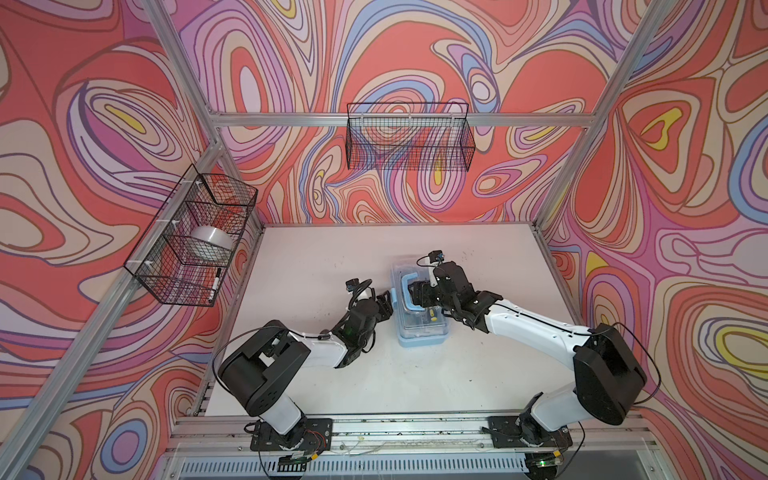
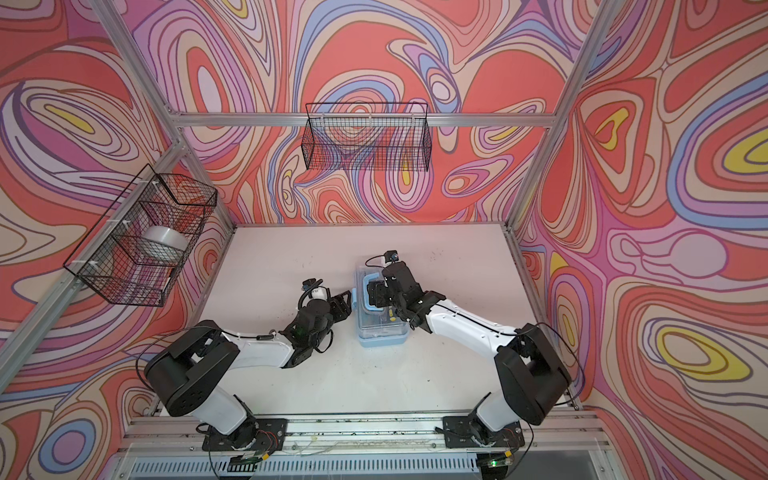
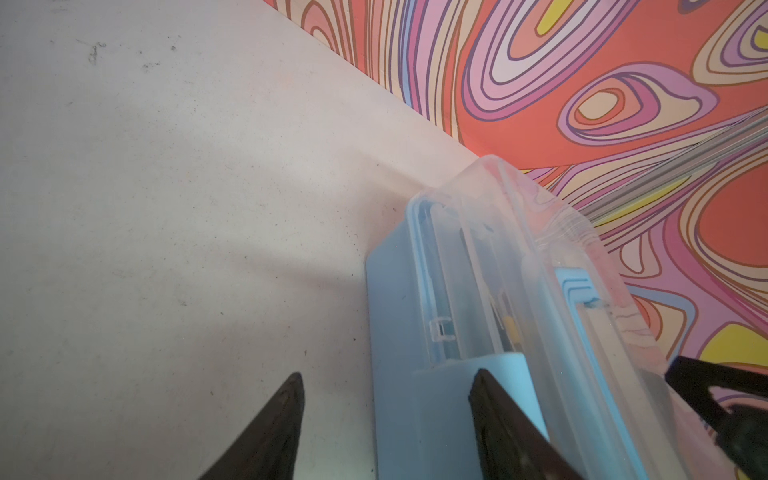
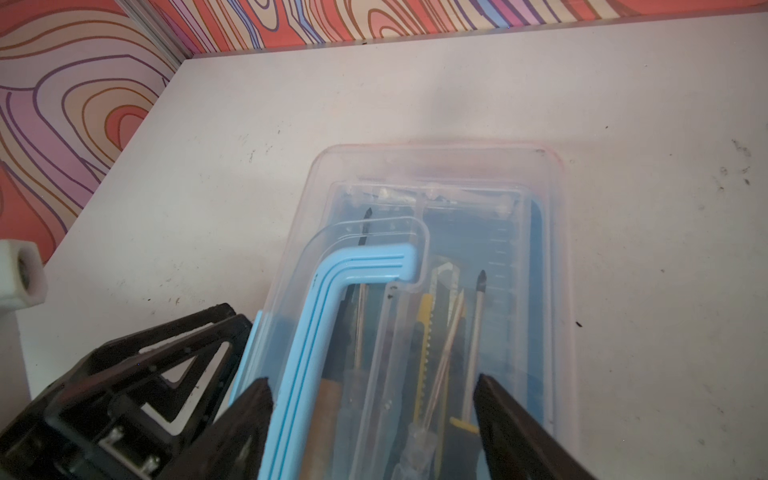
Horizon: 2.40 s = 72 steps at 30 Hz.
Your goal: Pack the tool kit
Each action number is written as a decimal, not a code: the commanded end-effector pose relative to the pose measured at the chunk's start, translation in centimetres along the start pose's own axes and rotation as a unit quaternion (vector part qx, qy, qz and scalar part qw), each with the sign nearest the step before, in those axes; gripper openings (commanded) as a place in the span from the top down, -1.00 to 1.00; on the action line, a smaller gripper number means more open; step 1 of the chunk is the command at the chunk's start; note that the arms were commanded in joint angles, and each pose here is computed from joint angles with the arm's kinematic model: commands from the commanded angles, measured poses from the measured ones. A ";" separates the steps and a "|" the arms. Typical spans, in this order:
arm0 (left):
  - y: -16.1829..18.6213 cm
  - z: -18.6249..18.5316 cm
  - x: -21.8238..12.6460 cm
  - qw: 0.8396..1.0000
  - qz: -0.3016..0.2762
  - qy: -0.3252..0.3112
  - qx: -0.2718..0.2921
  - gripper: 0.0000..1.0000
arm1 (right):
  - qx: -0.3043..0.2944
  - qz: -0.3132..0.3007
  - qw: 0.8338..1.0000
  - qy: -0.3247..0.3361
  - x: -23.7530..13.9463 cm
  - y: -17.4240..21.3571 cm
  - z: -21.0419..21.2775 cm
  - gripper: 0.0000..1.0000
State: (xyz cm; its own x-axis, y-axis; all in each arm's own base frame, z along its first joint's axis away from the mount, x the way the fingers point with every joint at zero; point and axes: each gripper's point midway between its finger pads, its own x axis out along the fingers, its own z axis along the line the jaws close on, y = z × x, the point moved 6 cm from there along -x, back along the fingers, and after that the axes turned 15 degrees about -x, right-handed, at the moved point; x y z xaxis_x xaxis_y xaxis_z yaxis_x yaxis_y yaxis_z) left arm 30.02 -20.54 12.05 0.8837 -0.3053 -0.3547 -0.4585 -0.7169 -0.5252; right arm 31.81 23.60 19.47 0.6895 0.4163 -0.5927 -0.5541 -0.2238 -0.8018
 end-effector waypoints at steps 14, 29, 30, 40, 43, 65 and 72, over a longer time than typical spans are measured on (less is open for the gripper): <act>0.8 0.5 -1.2 0.999 0.032 0.019 -0.025 -0.28 | 0.006 0.079 0.997 -0.013 1.4 3.7 0.0 -0.60; 0.3 -0.7 -1.4 0.999 0.030 0.035 -0.014 -0.27 | 0.006 0.082 0.997 -0.014 1.6 3.9 0.0 -0.60; 0.4 -0.6 -1.4 0.999 0.031 0.037 -0.017 -0.27 | 0.005 0.083 0.996 -0.014 1.6 3.9 0.1 -0.60; 0.2 -1.1 -1.4 0.998 0.029 0.047 -0.022 -0.25 | 0.005 0.085 0.996 -0.015 1.7 4.0 0.1 -0.61; 0.3 -1.1 -1.2 0.998 0.032 0.043 -0.027 -0.22 | 0.005 0.084 0.996 -0.014 1.7 4.0 0.1 -0.61; -0.1 -1.4 -1.5 0.998 0.027 0.045 -0.033 -0.20 | 0.006 0.087 0.996 -0.018 1.9 4.1 0.1 -0.61; -0.1 -1.5 -1.5 0.998 0.028 0.049 -0.038 -0.19 | 0.006 0.089 0.996 -0.019 2.0 4.2 0.2 -0.60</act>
State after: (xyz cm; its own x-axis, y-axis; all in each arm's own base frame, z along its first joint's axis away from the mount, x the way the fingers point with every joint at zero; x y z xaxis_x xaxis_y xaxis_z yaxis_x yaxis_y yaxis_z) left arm 28.65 -20.57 12.61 0.8579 -0.3868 -0.3382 -0.5094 -0.7266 -0.4611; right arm 32.23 24.50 19.39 0.6782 0.4593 -0.5736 -0.5426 -0.2134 -0.8124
